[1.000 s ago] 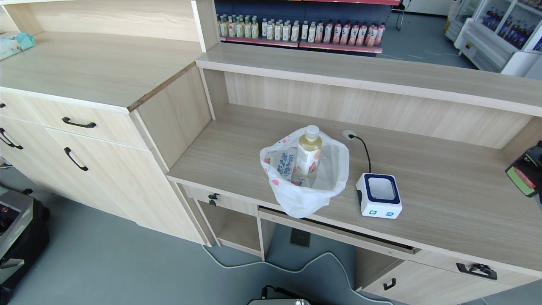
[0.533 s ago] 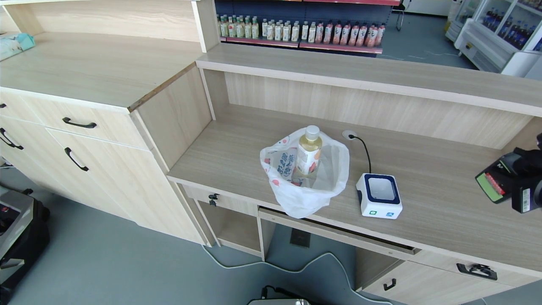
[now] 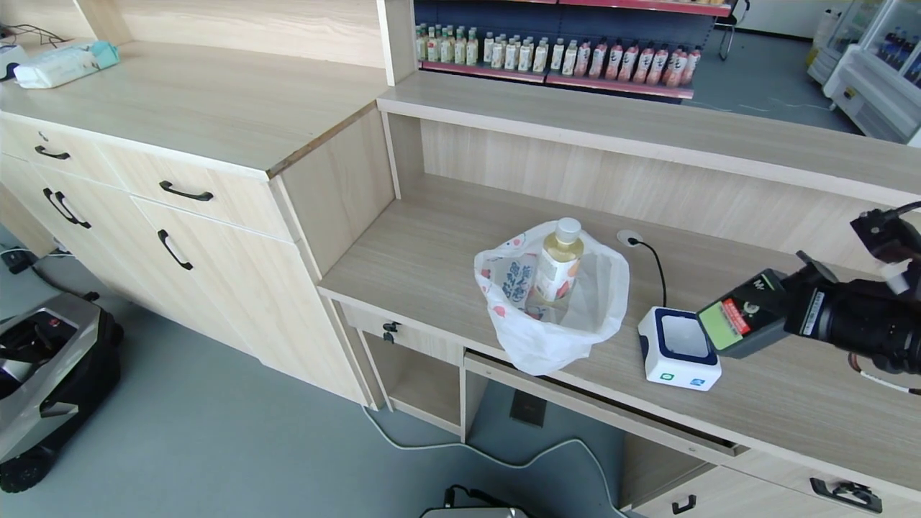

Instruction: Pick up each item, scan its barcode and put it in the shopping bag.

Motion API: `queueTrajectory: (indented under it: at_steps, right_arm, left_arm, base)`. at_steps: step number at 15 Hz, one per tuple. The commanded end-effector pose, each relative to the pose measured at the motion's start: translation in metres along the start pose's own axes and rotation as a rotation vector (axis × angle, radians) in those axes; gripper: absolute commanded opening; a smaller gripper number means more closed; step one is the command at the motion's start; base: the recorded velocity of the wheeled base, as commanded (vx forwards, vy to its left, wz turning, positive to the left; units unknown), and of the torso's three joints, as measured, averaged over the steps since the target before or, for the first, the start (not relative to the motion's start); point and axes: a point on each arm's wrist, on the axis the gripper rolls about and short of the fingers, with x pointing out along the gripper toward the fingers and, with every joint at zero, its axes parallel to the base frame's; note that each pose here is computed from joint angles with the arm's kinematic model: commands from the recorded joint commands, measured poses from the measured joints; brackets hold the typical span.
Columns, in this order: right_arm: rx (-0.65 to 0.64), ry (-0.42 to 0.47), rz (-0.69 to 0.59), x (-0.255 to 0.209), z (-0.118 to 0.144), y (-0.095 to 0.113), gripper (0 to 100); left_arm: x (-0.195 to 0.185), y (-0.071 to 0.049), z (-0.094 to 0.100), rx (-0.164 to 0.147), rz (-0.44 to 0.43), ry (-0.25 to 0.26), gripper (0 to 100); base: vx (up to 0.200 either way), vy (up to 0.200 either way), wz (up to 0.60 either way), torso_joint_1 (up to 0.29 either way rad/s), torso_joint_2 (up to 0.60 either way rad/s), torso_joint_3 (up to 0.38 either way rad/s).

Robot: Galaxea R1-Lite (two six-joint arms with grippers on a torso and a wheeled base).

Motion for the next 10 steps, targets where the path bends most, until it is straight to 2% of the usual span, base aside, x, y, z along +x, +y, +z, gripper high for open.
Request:
queueTrajectory:
  at_steps: [1, 3, 5, 7, 10]
  right_arm:
    - [0.116, 0.078, -0.079, 0.022, -0.001, -0.026, 0]
    - [0.28, 0.058, -0.11, 0.039, 0.01, -0.041, 0]
    - [0.344, 0.028, -0.105, 0.049, 0.021, -0.045, 0]
    - [0.36, 0.023, -0.054, 0.051, 0.027, -0.044, 0]
    - [0.335, 0.058, 0.002, 0.061, 0.021, -0.048, 0]
  left_arm:
    - [0.0, 0.0, 0.0, 0.0, 0.0, -0.001, 100]
    - [0.0, 0.0, 0.0, 0.0, 0.0, -0.001, 100]
    - [0.0, 0.0, 0.0, 0.0, 0.002, -0.001, 100]
    - [0.0, 0.0, 0.0, 0.0, 0.0, 0.001, 100]
    - [0.0, 0.0, 0.0, 0.0, 0.002, 0.001, 100]
  base:
    - [0.0, 0.0, 0.0, 0.0, 0.0, 0.0]
    - [0.0, 0.0, 0.0, 0.0, 0.0, 0.0]
    - [0.0, 0.0, 0.0, 0.0, 0.0, 0.0]
    - [0.0, 0.0, 0.0, 0.0, 0.0, 0.0]
    - [0.0, 0.0, 0.0, 0.0, 0.0, 0.0]
